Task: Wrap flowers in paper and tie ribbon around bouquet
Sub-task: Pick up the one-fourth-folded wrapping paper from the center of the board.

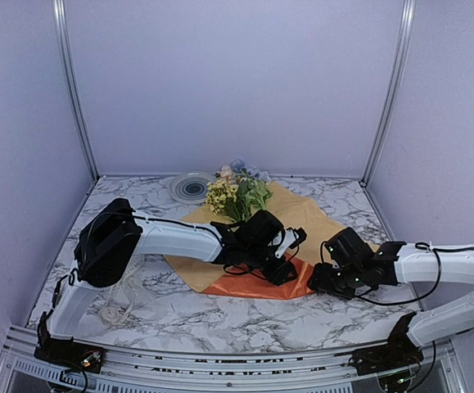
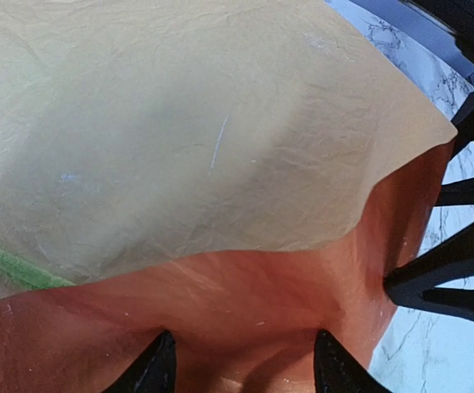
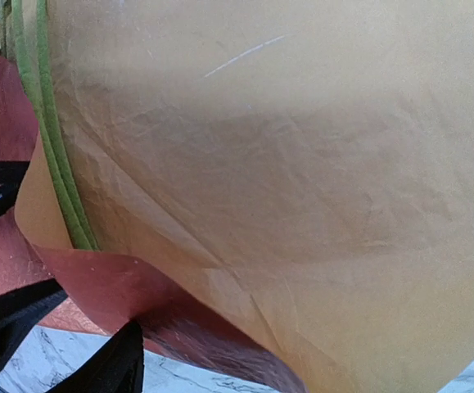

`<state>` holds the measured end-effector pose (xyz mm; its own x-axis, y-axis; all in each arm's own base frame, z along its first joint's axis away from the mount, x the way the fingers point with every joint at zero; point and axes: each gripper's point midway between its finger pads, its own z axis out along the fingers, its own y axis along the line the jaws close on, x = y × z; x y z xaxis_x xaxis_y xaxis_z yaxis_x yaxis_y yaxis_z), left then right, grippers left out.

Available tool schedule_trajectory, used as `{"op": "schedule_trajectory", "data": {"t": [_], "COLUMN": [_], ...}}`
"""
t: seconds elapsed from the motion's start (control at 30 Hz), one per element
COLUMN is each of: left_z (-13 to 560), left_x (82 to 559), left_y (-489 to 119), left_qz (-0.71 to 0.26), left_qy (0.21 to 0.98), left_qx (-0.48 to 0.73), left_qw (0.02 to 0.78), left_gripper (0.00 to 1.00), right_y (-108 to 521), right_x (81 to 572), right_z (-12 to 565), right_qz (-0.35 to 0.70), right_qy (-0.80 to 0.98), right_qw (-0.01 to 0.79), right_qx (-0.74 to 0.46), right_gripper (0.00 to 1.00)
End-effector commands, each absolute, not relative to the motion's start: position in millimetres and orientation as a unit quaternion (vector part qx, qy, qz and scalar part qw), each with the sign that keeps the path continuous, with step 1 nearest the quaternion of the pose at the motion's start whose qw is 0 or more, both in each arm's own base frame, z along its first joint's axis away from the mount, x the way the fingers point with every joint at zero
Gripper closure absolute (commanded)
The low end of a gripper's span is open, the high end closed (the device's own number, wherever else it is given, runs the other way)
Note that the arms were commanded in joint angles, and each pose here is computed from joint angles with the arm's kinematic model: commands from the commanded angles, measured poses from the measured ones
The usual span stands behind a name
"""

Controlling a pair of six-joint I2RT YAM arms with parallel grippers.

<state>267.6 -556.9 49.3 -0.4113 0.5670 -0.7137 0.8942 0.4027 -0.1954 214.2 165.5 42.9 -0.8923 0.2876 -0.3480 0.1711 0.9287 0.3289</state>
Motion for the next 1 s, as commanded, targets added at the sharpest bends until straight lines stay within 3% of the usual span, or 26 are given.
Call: {"op": "schedule_trajectory", "data": {"t": [0.0,0.27,0.5,0.6,0.97], "left_z": [53.2,51.4,23.9,18.0,13.3], "left_x": [261.6,274.6,271.3,279.3,284.4], "left_y": [-568.6,-572.8,-579.1,-577.5,-570.3], "left_qz": [-0.282,-0.236,-0.228,-0.208,-0.202], "left_qy": [0.779,0.774,0.778,0.787,0.802], "left_qx": [0.481,0.494,0.513,0.505,0.489], "left_qw": [0.287,0.317,0.283,0.288,0.277], "left_gripper": [0.43,0.42,0.44,0.45,0.46], "right_y": [164.1,160.2,158.5,160.4,199.0], "right_x": [228.0,229.5,236.9,240.8,245.0], "right_z": [49.2,49.3,57.8,62.2,92.9], "right_qz": [0.143,0.136,0.123,0.118,0.095], "right_qy": [0.953,0.952,0.951,0.952,0.947], "right_qw": [0.223,0.231,0.250,0.258,0.306], "right_qx": [0.145,0.149,0.133,0.115,0.003], "right_gripper": [0.31,0.70,0.86,0.99,1.00]}}
